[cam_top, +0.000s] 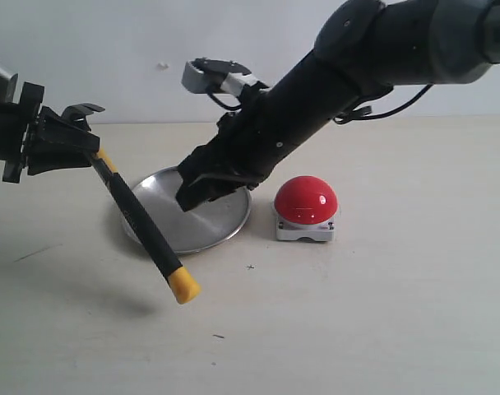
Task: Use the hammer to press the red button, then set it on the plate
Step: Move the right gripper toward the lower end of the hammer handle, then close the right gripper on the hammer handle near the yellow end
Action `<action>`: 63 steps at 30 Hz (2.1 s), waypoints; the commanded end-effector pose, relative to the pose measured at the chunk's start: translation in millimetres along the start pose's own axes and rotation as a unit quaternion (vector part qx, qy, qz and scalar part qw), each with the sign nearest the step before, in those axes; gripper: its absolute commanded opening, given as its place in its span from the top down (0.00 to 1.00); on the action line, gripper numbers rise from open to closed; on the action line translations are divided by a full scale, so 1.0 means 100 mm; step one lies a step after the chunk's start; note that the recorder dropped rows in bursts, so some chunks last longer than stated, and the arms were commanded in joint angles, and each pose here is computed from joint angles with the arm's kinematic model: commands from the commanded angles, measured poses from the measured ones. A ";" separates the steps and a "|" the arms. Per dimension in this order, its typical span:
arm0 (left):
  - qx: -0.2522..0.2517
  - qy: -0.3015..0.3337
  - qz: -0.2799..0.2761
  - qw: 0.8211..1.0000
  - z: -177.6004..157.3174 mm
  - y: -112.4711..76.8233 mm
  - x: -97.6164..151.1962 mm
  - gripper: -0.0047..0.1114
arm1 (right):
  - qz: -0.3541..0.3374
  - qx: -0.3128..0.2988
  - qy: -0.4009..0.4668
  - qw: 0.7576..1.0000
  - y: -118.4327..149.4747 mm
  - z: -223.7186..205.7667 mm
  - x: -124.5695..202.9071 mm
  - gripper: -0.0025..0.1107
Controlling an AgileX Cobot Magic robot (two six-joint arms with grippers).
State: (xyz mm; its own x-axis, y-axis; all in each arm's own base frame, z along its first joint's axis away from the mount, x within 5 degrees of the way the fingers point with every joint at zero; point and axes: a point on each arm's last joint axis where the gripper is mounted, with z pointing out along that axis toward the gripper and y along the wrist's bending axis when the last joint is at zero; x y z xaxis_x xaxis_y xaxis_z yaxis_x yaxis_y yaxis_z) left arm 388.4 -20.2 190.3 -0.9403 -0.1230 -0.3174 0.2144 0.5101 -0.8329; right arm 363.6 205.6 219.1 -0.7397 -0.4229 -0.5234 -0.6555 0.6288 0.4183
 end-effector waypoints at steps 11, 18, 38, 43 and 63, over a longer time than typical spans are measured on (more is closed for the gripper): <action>0.033 -0.015 0.000 0.999 0.00 -0.11 -0.05 0.96 | -0.076 0.054 -0.034 0.995 0.16 0.57 -0.07 0.41; 0.034 -0.018 -0.001 0.999 -0.01 -0.12 -0.05 0.96 | -0.069 0.046 -0.011 0.997 0.13 0.80 0.04 0.41; 0.033 -0.016 0.001 0.999 -0.01 -0.12 -0.05 0.96 | -0.046 0.031 -0.024 0.998 0.03 1.04 0.08 0.44; 0.033 -0.016 0.001 0.999 -0.01 -0.12 -0.05 0.96 | -0.040 0.026 -0.024 0.999 0.04 1.03 0.07 0.51; 0.034 -0.018 0.002 0.999 -0.01 -0.12 -0.05 0.96 | -0.038 0.015 -0.016 0.999 0.06 1.04 0.09 0.48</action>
State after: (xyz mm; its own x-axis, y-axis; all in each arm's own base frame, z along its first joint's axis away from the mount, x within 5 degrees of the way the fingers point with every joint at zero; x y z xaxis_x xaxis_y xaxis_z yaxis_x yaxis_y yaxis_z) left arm 388.8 -20.3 190.8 -0.9385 -0.1277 -0.3207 0.2164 0.5063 -0.8348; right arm 366.8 272.0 137.2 -0.6898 -0.4590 -0.5599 -0.7034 0.6080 0.3681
